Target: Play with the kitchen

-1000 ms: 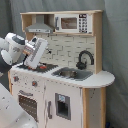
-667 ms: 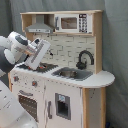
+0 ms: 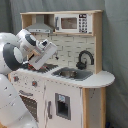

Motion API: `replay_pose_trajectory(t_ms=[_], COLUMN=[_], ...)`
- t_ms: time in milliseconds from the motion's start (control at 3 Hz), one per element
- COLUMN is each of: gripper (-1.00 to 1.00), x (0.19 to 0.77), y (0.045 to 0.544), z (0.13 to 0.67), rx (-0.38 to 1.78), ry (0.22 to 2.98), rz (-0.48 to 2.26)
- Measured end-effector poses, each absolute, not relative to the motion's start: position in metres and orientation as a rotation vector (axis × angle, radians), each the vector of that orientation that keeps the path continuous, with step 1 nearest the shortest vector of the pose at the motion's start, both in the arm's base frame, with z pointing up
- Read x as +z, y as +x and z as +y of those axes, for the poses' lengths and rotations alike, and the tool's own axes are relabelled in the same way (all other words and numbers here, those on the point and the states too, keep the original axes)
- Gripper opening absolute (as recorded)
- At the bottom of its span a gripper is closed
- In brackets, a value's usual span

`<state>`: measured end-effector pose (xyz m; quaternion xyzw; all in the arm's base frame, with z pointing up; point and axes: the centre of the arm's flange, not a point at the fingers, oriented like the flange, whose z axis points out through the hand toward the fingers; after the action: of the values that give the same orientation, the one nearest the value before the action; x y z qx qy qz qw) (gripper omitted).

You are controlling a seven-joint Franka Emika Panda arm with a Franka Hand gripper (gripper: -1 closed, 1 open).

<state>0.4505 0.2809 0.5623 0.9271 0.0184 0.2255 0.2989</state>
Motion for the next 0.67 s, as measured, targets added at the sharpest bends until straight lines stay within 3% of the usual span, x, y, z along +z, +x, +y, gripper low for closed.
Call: replay_pose_trajectory(t_ms=[667], gripper=[1.0], x=[0.566], y=[0.489], z=[0.232], rx=[0.527], ry=[2.676], rz=[-0.214])
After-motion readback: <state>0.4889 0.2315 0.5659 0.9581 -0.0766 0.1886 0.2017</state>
